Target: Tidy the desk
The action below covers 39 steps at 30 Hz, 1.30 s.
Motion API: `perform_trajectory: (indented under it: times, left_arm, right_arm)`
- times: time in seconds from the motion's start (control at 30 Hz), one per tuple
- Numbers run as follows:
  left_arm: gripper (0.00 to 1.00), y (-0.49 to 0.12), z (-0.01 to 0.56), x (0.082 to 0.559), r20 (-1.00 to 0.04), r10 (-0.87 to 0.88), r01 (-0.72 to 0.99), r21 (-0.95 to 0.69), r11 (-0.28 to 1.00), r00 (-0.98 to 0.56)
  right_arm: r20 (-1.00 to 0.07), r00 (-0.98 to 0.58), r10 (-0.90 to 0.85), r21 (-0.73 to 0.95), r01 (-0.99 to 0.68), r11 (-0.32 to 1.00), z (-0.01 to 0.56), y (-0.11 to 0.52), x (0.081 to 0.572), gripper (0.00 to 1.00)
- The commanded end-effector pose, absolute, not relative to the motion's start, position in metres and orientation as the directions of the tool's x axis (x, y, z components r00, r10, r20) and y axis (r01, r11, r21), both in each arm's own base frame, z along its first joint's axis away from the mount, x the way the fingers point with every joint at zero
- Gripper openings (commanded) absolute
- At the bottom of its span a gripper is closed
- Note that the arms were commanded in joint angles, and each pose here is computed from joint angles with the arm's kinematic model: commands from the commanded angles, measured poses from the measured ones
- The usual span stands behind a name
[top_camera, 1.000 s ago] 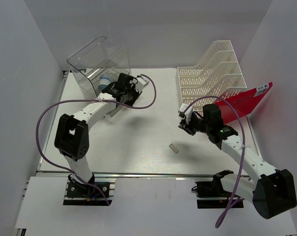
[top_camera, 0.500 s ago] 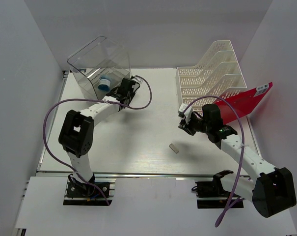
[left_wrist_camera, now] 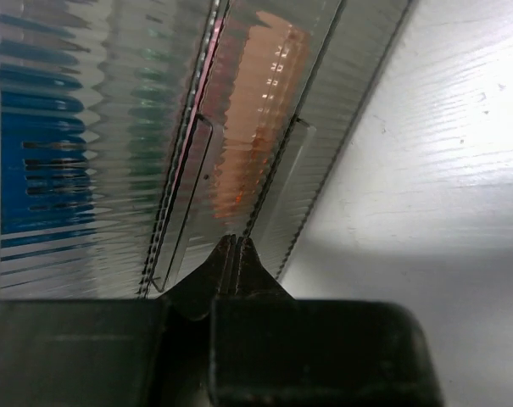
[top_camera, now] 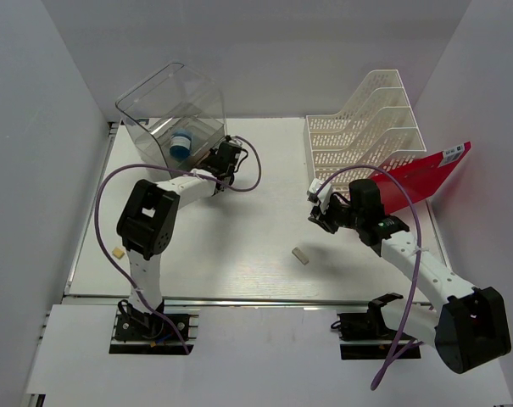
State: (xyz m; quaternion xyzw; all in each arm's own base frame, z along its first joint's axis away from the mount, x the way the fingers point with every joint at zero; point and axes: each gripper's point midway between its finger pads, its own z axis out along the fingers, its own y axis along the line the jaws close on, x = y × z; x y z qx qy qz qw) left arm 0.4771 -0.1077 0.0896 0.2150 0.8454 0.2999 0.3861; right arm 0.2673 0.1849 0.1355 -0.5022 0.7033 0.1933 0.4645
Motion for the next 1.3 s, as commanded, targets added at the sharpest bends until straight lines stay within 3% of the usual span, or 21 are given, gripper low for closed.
perform_trajectory:
  times: [0.0,0.73,0.83,0.93,1.07,1.27]
  left_arm:
    - [0.0,-0.099,0.123,0.489,-0.572,0.574,0.008,0.704,0.71,-0.586]
    - [0.01,-0.085,0.135,0.486,-0.563,0.588,-0.037,0.74,0.672,-0.581]
    - [0.03,-0.108,0.131,0.483,-0.557,0.611,0.069,0.705,0.706,-0.563]
    - [0.1,-0.121,0.131,0.481,-0.562,0.62,0.128,0.676,0.726,-0.547]
    - [0.34,-0.119,0.128,0.481,-0.538,0.636,0.113,0.708,0.697,-0.554]
    - [0.39,-0.12,0.119,0.483,-0.515,0.646,0.073,0.748,0.66,-0.564]
  right_arm:
    - [-0.844,-0.053,-0.533,-0.208,-0.885,0.417,0.134,0.184,0.269,0.24]
    - [-0.841,-0.063,-0.537,-0.204,-0.883,0.423,0.132,0.181,0.27,0.25]
    - [-0.84,-0.064,-0.539,-0.203,-0.884,0.422,0.131,0.181,0.27,0.24]
    - [-0.84,-0.065,-0.538,-0.201,-0.885,0.421,0.131,0.181,0.27,0.25]
    - [-0.839,-0.069,-0.54,-0.196,-0.887,0.418,0.129,0.181,0.269,0.24]
    - [-0.835,-0.078,-0.545,-0.187,-0.891,0.413,0.126,0.182,0.269,0.24]
